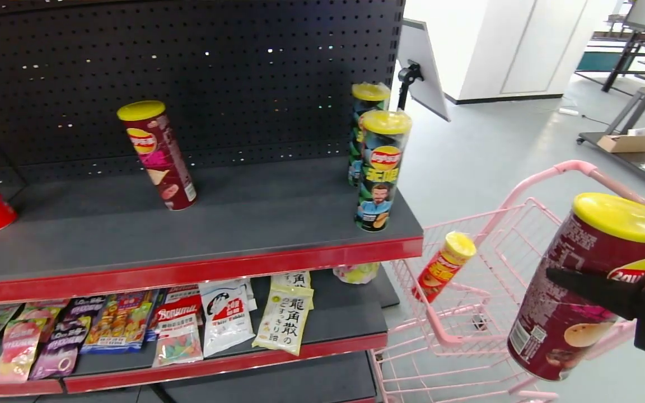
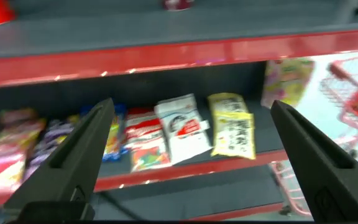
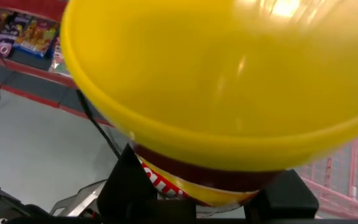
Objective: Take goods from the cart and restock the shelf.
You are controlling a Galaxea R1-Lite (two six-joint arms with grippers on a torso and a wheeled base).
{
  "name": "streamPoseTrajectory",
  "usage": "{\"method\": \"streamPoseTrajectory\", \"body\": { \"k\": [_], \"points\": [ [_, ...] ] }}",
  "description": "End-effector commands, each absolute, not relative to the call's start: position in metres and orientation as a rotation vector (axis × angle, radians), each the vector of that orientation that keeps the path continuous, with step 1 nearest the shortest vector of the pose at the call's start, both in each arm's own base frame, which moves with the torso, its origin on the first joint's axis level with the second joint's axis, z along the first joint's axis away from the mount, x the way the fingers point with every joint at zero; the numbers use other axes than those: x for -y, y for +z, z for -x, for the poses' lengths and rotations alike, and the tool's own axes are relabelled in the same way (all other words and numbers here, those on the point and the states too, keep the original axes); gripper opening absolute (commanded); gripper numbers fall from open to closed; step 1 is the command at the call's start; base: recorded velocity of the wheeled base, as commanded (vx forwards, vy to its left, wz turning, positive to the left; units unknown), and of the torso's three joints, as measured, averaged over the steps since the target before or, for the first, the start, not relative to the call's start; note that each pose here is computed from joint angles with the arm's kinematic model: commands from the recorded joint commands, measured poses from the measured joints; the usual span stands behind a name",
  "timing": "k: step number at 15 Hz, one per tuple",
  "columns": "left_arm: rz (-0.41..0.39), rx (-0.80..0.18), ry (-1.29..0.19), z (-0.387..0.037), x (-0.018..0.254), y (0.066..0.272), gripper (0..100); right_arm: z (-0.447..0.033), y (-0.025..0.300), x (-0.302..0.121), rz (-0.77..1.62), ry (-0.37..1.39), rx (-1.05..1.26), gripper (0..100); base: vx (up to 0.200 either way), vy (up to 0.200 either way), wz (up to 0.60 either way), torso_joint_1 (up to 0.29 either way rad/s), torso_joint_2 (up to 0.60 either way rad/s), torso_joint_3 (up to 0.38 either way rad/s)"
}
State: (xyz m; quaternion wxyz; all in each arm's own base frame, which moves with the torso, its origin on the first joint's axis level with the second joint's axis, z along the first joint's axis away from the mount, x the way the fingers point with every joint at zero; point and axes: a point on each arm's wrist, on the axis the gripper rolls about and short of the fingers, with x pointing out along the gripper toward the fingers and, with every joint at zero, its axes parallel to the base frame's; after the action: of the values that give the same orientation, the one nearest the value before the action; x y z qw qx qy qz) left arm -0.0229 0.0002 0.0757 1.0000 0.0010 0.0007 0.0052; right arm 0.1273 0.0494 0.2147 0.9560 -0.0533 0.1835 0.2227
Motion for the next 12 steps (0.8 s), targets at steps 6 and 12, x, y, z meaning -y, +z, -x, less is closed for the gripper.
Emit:
{"method": "streamPoseTrajectory", "body": {
  "k": [6,12],
  "points": [
    [-0.005,-0.002,0.011,0.023,0.0,0.076,100,-0.124,0.211,-0.048,0.103,0.45,-0.371,0,0.0,0.033,0.0,0.0,0.0,-0.001],
    [-0.005,-0.002,0.011,0.023,0.0,0.076,100,-0.107,0.205,-0.05,0.106,0.618,-0.307,0,0.0,0.2,0.0,-0.002,0.0,0.001]
  ]
}}
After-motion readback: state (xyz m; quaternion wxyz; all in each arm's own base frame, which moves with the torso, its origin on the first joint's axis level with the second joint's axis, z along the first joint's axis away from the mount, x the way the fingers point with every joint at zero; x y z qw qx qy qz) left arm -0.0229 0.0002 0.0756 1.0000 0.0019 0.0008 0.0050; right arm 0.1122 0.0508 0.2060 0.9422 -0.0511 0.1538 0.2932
